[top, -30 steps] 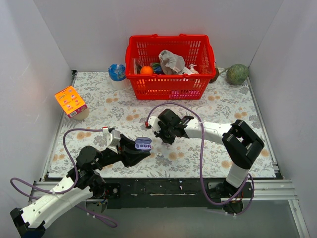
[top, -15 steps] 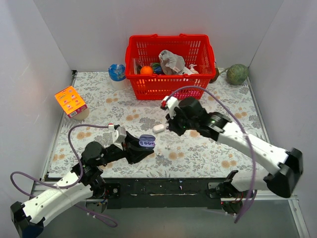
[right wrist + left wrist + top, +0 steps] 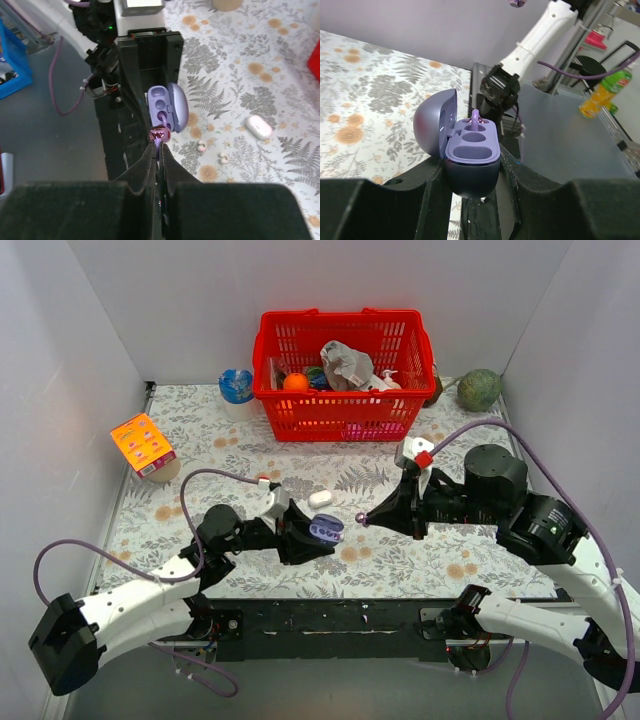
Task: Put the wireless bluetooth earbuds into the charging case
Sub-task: Place the earbud in the charging case.
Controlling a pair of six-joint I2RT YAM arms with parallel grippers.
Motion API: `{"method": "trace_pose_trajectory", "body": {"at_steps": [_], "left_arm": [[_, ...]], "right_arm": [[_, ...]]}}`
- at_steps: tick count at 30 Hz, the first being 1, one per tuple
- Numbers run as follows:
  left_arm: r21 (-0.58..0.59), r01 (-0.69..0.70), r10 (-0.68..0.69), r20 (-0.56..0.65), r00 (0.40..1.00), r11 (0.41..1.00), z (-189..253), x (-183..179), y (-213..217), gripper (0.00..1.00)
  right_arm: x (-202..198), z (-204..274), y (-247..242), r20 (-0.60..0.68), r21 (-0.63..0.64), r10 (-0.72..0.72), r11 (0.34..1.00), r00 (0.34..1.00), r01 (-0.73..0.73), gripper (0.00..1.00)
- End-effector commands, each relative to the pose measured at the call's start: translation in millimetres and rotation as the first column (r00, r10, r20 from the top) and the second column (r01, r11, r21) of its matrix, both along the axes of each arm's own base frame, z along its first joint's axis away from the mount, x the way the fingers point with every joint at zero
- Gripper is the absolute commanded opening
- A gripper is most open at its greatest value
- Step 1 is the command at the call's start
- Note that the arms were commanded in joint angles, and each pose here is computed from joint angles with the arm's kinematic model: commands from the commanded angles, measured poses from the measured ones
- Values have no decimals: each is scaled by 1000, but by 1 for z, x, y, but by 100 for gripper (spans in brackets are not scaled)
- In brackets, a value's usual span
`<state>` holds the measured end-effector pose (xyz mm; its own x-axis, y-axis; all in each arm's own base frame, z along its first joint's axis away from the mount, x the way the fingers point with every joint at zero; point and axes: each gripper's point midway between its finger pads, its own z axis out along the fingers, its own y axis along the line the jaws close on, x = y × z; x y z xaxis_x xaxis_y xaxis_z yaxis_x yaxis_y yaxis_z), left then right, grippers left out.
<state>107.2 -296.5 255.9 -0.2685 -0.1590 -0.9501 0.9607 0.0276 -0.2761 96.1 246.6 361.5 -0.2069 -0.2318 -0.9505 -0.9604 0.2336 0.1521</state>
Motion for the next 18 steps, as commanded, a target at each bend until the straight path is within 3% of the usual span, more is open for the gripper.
{"method": "trace_pose_trajectory", "body": {"at_steps": [1, 6, 18], "left_arm": [[-21, 163, -161, 76, 984, 986, 25, -14, -13, 0], [20, 210, -211, 61, 976, 977, 22, -14, -22, 0], [65, 234, -238, 60, 970, 970, 16, -16, -22, 0]], "right_arm": [[-20, -2, 6, -99, 11, 86, 996, 991, -85, 1], [-19, -9, 18, -179, 9, 98, 995, 979, -98, 1], [-20, -8, 35, -185, 67, 141, 989, 973, -131, 1]]}}
